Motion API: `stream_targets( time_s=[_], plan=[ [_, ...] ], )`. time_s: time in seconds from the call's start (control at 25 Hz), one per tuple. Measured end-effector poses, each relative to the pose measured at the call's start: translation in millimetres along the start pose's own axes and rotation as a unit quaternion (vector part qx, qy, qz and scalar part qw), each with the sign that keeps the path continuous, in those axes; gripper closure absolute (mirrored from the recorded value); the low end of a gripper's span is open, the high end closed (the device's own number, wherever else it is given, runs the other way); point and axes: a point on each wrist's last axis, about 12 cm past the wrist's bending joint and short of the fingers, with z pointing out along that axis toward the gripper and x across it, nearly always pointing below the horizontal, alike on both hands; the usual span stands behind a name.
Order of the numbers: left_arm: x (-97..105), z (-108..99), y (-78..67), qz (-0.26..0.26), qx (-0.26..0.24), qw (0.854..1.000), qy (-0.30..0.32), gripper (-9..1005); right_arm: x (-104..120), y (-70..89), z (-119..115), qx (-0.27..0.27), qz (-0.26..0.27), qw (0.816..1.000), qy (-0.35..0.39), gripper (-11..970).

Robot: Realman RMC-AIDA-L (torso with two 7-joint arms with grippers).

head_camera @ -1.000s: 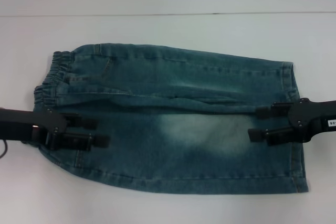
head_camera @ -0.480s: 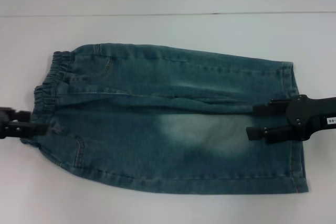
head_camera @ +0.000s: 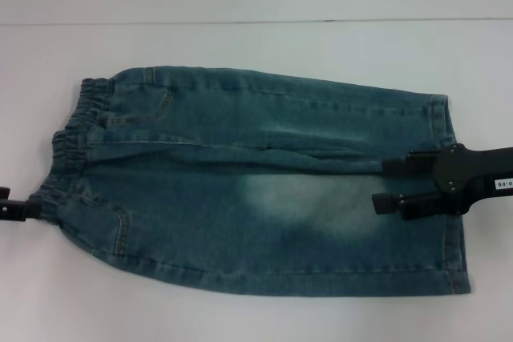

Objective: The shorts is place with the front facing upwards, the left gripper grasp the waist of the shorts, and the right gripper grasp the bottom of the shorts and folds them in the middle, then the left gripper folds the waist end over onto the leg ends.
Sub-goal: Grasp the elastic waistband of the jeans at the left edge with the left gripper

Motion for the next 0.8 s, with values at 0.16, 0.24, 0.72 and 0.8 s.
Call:
stream_targets(
  time_s=[0.16, 0.24, 0.72, 0.8],
  plan=[
    [0, 8, 0.0, -0.002, -0.007, 1.000, 0.019, 289, 1, 0.3, 0, 0.000, -0.001, 1.000, 0.000, 60],
    [-1, 12, -1.7, 0.000, -0.006, 1.000, 0.023, 291, 1, 0.2, 1, 0.000, -0.002, 1.000, -0.001, 59],
    [-11, 29, -10.5, 0.024, 0.005, 0.999, 0.040, 308, 0, 0.7, 3, -0.002, -0.004, 1.000, -0.001, 60],
    [-13, 29, -11.4, 0.025, 0.008, 0.999, 0.040, 311, 1, 0.8, 3, -0.003, -0.003, 1.000, -0.001, 60]
  ],
)
